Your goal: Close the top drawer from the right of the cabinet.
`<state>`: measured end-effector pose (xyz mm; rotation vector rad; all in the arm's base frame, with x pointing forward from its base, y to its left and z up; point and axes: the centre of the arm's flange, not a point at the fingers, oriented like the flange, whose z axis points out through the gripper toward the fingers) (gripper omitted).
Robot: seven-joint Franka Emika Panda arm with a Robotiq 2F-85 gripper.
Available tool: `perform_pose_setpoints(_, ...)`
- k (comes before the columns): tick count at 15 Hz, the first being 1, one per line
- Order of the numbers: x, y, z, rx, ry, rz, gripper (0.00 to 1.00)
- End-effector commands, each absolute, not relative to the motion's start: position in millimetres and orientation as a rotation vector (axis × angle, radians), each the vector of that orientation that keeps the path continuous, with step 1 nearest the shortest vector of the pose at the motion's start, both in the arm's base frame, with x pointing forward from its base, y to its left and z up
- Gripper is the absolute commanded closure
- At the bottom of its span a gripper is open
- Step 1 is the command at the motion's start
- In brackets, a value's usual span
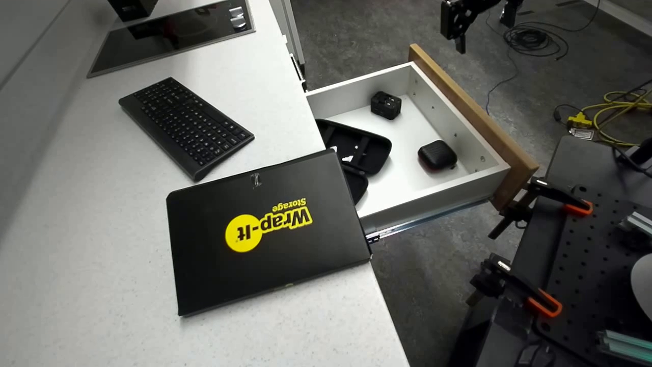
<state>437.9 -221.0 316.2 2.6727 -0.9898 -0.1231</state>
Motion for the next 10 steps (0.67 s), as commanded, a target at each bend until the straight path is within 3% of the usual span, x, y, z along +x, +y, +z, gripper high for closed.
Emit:
perform_pose_setpoints(1,440.8,-264.3,277.0,2.562,-1.125,-0.114,0.00)
perform_pose_setpoints(10,470.3,-333.3,158.0,2.338,-1.397,-0.201,0.00)
